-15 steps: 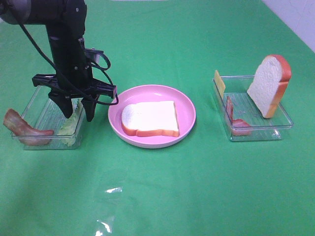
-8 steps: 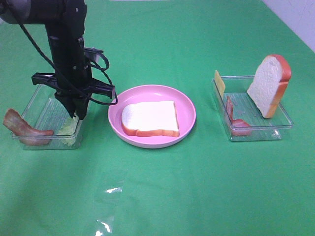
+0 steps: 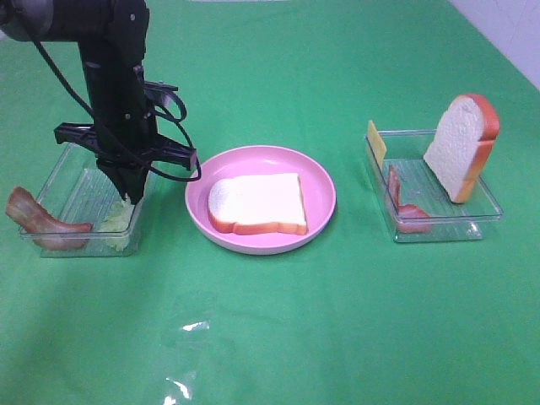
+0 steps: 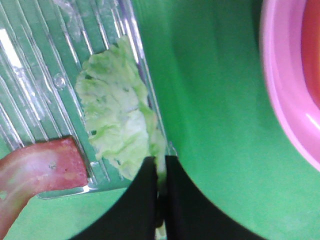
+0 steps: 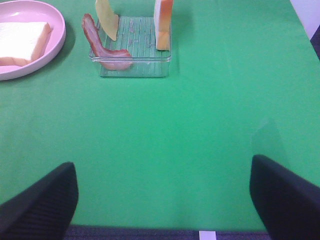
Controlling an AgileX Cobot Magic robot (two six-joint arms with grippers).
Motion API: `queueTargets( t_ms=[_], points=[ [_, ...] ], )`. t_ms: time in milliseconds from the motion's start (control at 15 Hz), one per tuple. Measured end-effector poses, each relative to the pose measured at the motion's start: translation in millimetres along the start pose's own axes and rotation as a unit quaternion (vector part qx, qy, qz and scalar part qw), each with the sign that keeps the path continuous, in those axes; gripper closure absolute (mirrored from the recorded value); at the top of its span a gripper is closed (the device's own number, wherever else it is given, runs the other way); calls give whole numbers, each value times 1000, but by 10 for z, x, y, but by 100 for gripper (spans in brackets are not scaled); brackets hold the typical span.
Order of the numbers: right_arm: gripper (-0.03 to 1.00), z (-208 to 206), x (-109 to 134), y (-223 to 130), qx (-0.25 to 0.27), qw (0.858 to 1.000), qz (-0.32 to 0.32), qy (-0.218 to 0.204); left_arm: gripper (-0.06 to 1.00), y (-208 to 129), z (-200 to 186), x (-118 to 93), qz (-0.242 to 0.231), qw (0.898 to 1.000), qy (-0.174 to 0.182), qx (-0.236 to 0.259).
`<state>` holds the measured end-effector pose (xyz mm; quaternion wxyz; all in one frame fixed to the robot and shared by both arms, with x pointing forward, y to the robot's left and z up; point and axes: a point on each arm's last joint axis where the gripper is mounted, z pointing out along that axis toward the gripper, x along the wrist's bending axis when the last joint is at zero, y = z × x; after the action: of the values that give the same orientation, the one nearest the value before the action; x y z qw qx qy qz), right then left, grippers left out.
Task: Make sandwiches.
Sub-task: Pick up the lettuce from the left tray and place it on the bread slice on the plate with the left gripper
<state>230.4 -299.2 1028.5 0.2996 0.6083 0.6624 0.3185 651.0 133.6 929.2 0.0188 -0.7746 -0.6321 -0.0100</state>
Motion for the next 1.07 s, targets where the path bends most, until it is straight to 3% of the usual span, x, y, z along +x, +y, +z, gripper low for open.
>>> queueTargets(
  t_ms=[400, 800, 933, 1067],
  points=[
    [7, 0, 0, 0, 0, 1000, 0, 0, 94, -9, -58, 17, 2, 1000, 6, -4],
    [7, 0, 0, 0, 0, 1000, 0, 0, 94, -78, -544, 64, 3, 998, 5, -60],
    [7, 0, 0, 0, 0, 1000, 0, 0, 94, -71, -740, 65, 7, 996, -2, -86],
    [7, 0, 0, 0, 0, 1000, 0, 0, 94, -22, -984, 7, 10, 992, -40, -121]
  ],
)
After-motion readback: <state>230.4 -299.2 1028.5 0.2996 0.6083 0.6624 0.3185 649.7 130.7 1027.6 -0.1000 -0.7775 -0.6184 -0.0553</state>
